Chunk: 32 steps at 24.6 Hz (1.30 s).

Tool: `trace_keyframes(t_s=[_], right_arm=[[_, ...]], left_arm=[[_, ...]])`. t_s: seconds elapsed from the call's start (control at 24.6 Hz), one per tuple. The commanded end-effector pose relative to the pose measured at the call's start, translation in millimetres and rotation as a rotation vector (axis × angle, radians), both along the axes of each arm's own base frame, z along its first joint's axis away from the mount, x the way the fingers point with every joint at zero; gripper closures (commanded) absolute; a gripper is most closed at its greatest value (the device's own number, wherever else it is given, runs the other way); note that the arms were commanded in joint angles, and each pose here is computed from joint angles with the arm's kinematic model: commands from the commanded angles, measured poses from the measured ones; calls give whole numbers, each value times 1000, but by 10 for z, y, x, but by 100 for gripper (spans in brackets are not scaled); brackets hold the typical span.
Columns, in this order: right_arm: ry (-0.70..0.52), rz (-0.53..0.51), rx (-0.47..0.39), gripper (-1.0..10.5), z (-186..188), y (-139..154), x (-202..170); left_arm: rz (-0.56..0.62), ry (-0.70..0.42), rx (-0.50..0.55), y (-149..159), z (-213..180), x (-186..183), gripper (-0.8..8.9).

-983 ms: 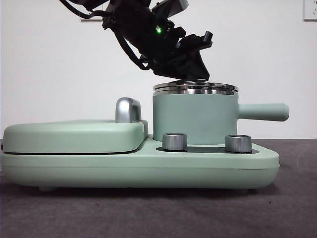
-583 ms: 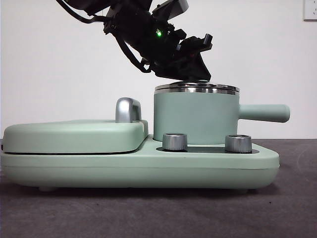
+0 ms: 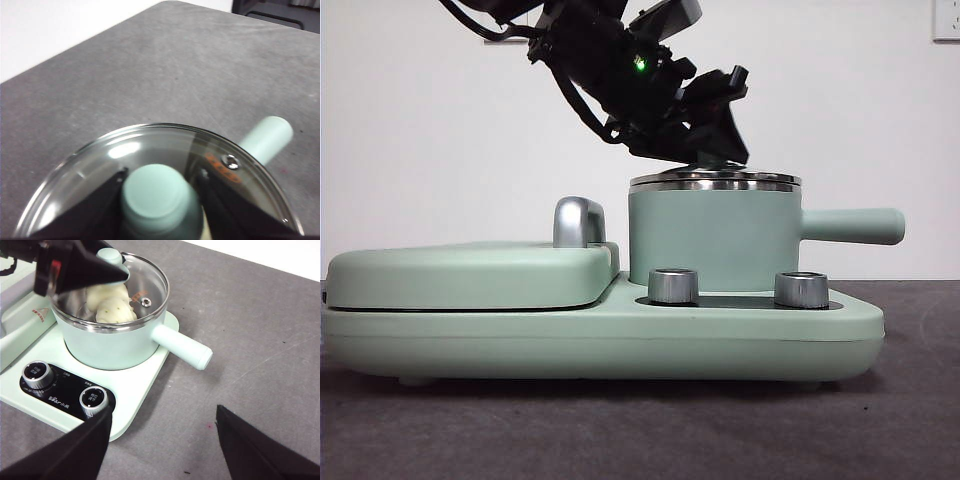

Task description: Put the buns in a small steamer

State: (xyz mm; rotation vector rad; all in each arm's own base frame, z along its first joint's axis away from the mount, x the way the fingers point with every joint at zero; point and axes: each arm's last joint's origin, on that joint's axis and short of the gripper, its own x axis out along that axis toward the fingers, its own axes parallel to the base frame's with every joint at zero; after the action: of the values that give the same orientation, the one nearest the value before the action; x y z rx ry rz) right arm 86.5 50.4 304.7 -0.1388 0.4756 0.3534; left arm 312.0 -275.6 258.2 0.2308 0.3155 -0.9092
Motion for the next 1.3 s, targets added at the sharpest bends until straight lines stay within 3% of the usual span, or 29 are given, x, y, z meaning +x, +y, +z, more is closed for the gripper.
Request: trace_keyframes(t_s=[0.04, 0.33, 0.57, 0.93, 1.18, 1.3], right_arm=[[-4, -2, 14, 618, 20, 8, 3], [-3, 2, 16, 618, 20, 9, 3], [-2, 2, 15, 617, 19, 18, 16], [17, 35, 25, 617, 10, 44, 35], [1, 36, 35, 617, 26, 58, 56], [-11, 35, 42, 617, 38, 61, 61]], left_arm=[[-16, 81, 43, -42, -96, -56, 531], [86, 255, 7, 349, 392, -316, 532], [172, 395, 107, 972, 785, -747, 533], [300, 363, -12, 1825, 593, -1703, 533], [438, 306, -132, 2162, 441, -2117, 533], [508, 259, -138, 2277, 426, -2266, 534]])
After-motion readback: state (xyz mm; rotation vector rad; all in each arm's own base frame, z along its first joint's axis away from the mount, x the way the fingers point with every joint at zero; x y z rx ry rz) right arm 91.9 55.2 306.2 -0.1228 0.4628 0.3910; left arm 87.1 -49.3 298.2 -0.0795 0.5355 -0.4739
